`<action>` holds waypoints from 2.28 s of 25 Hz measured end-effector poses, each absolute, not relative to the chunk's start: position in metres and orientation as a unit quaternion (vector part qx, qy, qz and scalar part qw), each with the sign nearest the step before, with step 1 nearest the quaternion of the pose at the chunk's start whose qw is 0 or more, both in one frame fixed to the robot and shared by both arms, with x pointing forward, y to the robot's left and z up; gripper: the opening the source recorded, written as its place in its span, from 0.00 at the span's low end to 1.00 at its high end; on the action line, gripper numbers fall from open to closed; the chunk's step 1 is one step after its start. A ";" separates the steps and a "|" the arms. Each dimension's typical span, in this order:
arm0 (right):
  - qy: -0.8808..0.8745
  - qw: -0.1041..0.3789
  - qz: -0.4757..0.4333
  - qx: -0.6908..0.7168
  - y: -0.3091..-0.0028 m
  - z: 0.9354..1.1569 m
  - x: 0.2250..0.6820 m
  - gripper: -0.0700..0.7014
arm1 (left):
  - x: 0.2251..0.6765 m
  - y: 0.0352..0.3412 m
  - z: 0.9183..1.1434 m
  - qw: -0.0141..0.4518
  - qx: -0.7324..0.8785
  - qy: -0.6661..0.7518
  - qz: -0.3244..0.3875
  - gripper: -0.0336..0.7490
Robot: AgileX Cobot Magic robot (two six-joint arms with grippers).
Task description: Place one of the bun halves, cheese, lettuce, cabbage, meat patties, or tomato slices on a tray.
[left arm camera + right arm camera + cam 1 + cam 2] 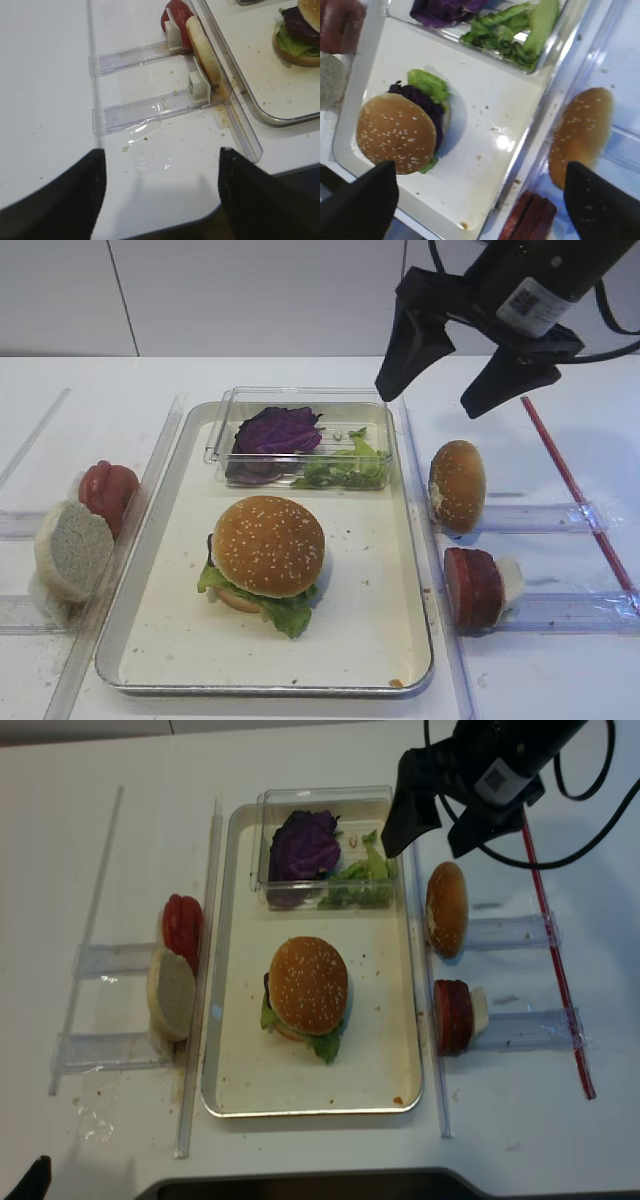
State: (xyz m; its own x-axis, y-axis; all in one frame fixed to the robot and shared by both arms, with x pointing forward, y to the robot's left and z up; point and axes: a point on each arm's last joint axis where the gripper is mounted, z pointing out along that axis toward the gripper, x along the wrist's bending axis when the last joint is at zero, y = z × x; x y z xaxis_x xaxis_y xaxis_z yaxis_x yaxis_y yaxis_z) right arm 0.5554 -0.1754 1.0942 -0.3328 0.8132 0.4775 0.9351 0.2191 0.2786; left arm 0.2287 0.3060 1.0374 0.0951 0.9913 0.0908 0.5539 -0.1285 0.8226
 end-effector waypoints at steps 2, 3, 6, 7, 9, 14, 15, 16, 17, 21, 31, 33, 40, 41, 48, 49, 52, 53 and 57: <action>-0.778 0.093 -0.250 -0.568 -0.181 1.095 0.554 0.96 | 0.229 0.306 1.037 0.318 0.668 0.578 0.344 0.60; -0.782 0.080 -0.242 -0.568 -0.183 1.097 0.553 0.96 | 0.229 0.306 1.037 0.318 0.668 0.578 0.344 0.60; -0.787 0.044 -0.220 -0.575 -0.192 1.102 0.550 0.96 | 0.229 0.306 1.037 0.318 0.668 0.578 0.344 0.60; -0.789 0.032 -0.213 -0.575 -0.194 1.104 0.548 0.96 | 0.229 0.306 1.037 0.318 0.668 0.578 0.344 0.60; -0.792 0.010 -0.203 -0.576 -0.199 1.108 0.545 0.96 | 0.229 0.306 1.037 0.318 0.668 0.578 0.344 0.60; -0.800 -0.043 -0.174 -0.573 -0.211 1.115 0.539 0.96 | 0.229 0.306 1.037 0.318 0.668 0.578 0.344 0.60; -0.801 -0.051 -0.167 -0.573 -0.214 1.115 0.537 0.96 | 0.229 0.306 1.037 0.318 0.668 0.578 0.344 0.60; -0.801 -0.055 -0.160 -0.574 -0.216 1.114 0.535 0.95 | 0.229 0.306 1.037 0.318 0.668 0.578 0.344 0.60; -0.801 -0.057 -0.156 -0.575 -0.217 1.113 0.532 0.94 | 0.229 0.306 1.037 0.318 0.668 0.578 0.344 0.60; -0.802 -0.051 -0.146 -0.577 -0.220 1.107 0.520 0.90 | 0.229 0.306 1.037 0.318 0.668 0.578 0.344 0.60; -0.775 -0.058 -0.162 -0.608 -0.249 1.116 0.493 0.89 | 0.229 0.306 1.037 0.318 0.668 0.578 0.344 0.60; -0.763 -0.064 -0.171 -0.620 -0.258 1.120 0.485 0.89 | 0.229 0.306 1.037 0.318 0.668 0.578 0.344 0.60; -0.754 -0.113 -0.209 -0.612 -0.267 1.146 0.442 0.89 | 0.229 0.306 1.037 0.318 0.668 0.578 0.344 0.60; -0.753 -0.119 -0.214 -0.611 -0.268 1.149 0.434 0.89 | 0.229 0.306 1.037 0.318 0.668 0.578 0.344 0.60; -0.744 -0.153 -0.248 -0.601 -0.272 1.158 0.385 0.89 | 0.229 0.306 1.037 0.318 0.668 0.578 0.344 0.60; -0.743 -0.158 -0.253 -0.600 -0.273 1.159 0.378 0.89 | 0.229 0.306 1.037 0.318 0.668 0.578 0.344 0.60; -0.736 -0.171 -0.267 -0.598 -0.275 1.161 0.359 0.89 | 0.229 0.306 1.037 0.318 0.668 0.578 0.344 0.60; -0.735 -0.175 -0.272 -0.597 -0.275 1.161 0.353 0.89 | 0.229 0.306 1.037 0.318 0.668 0.578 0.344 0.60; -0.727 -0.193 -0.291 -0.590 -0.277 1.163 0.332 0.89 | 0.229 0.306 1.037 0.318 0.668 0.578 0.344 0.60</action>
State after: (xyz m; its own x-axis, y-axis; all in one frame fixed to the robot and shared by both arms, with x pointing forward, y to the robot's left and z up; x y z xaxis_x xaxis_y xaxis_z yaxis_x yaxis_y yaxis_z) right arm 0.3317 -0.2774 1.1626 -0.2280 0.9717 0.0624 0.7463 0.1332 0.6521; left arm 0.2287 0.3060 1.0374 0.0951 0.9913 0.0908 0.5539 -0.1285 0.8226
